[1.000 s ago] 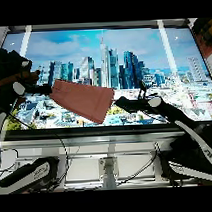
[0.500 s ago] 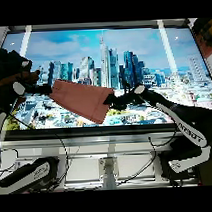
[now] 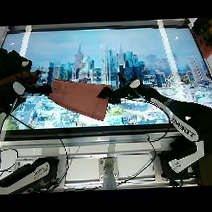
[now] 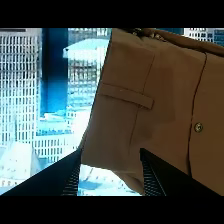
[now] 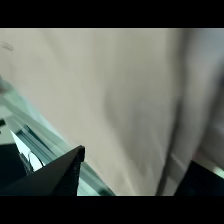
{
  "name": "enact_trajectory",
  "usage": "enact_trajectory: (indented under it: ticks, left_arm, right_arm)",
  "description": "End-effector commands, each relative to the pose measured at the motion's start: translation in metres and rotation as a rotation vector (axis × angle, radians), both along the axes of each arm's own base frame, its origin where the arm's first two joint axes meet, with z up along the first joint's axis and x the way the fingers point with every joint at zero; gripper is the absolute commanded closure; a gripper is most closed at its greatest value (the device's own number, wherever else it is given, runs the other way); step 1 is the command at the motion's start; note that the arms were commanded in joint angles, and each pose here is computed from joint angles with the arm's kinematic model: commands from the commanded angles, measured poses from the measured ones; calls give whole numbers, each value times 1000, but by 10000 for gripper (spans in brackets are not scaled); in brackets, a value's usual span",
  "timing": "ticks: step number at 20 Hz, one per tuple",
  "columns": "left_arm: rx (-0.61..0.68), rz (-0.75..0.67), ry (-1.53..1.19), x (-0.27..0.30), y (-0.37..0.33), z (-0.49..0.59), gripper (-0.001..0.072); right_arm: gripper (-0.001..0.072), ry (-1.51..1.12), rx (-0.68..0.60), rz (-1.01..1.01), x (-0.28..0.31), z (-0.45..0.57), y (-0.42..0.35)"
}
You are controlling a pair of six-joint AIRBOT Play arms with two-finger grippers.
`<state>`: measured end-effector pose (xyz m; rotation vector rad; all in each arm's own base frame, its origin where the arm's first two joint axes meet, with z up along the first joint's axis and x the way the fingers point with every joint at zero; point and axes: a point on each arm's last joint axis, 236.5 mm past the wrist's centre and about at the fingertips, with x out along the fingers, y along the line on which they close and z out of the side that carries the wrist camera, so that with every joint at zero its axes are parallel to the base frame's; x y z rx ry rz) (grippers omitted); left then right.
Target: Fold the clothes and pants, and hang the long-sleeved shirts on hangers.
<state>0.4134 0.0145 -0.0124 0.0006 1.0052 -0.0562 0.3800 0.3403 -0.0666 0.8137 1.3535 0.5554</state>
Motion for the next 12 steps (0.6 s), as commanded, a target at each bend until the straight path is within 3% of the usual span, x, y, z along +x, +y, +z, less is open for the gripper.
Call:
enact_trajectory:
  ticks: [1,2,4,9,12]
  left_arm:
    - [0,0,-1,0,0,0,267]
    - [0,0,-1,0,0,0,267]
    - [0,0,-1,0,0,0,267]
    - [1,0,-1,0,0,0,267]
    - [1,0,-1,0,0,0,267]
  right_arm:
    - [367,-96,21,-19,26,26,10]
    - [506,-112,22,-20,29,30,11]
    - [705,-149,8,-38,40,33,8]
    - [705,-320,-169,-38,76,26,-30]
    - [706,-271,-219,-131,94,18,-70]
